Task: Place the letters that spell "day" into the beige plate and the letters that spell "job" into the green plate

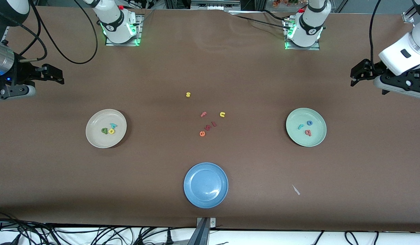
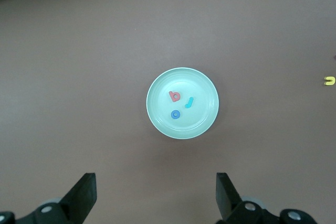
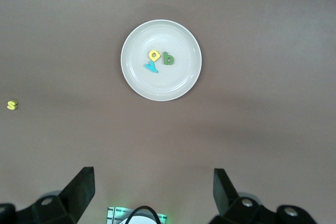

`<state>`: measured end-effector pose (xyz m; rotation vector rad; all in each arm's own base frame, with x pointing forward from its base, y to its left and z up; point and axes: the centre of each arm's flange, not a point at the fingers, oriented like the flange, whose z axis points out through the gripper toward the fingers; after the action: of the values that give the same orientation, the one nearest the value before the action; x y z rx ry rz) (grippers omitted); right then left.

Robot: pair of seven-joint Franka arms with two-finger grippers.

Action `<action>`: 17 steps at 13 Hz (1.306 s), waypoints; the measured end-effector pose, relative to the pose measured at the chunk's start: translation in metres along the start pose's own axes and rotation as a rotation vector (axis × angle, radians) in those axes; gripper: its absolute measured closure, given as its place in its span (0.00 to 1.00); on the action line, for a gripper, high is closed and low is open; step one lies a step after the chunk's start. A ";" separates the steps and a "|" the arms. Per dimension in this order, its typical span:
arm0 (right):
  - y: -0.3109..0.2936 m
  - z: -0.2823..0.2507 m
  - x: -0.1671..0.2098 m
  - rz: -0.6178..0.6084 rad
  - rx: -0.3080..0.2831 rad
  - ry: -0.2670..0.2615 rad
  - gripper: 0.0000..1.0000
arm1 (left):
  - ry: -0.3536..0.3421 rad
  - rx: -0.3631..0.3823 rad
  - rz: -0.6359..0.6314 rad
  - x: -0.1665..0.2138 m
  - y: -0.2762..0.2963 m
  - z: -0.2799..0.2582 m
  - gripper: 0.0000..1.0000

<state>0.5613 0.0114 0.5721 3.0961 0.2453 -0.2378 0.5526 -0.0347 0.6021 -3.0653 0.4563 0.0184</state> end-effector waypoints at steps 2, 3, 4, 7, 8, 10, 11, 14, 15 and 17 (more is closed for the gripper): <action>0.000 0.001 -0.002 0.072 0.001 -0.011 0.00 | 0.000 -0.002 -0.011 -0.001 -0.004 0.000 0.00; -0.001 0.002 -0.003 0.097 0.003 -0.015 0.00 | 0.002 -0.009 -0.014 -0.001 -0.005 0.000 0.00; -0.003 0.002 -0.003 0.107 0.011 -0.016 0.00 | 0.005 -0.022 -0.016 -0.001 -0.004 0.000 0.00; -0.003 0.000 -0.006 0.135 0.071 -0.023 0.00 | 0.012 -0.058 -0.050 0.000 0.000 0.000 0.00; 0.002 -0.001 -0.008 0.145 0.075 -0.022 0.00 | 0.014 -0.066 -0.067 0.000 0.001 0.000 0.00; 0.005 -0.003 -0.010 0.150 0.076 -0.018 0.00 | 0.013 -0.066 -0.104 0.000 -0.001 0.000 0.00; 0.005 -0.003 -0.010 0.150 0.076 -0.018 0.00 | 0.012 -0.066 -0.127 -0.001 -0.005 0.000 0.00; 0.004 -0.003 -0.010 0.149 0.076 -0.017 0.00 | 0.012 -0.067 -0.166 -0.004 -0.015 -0.001 0.00; 0.005 -0.003 -0.010 0.148 0.071 -0.018 0.00 | 0.012 -0.067 -0.169 -0.004 -0.015 -0.001 0.00; 0.005 -0.003 -0.010 0.141 0.056 -0.018 0.00 | 0.012 -0.067 -0.174 -0.004 -0.015 -0.002 0.00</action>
<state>0.5528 0.0055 0.5766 3.1468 0.0190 -0.2731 0.5531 -0.0191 0.6047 -3.1604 0.1917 0.0096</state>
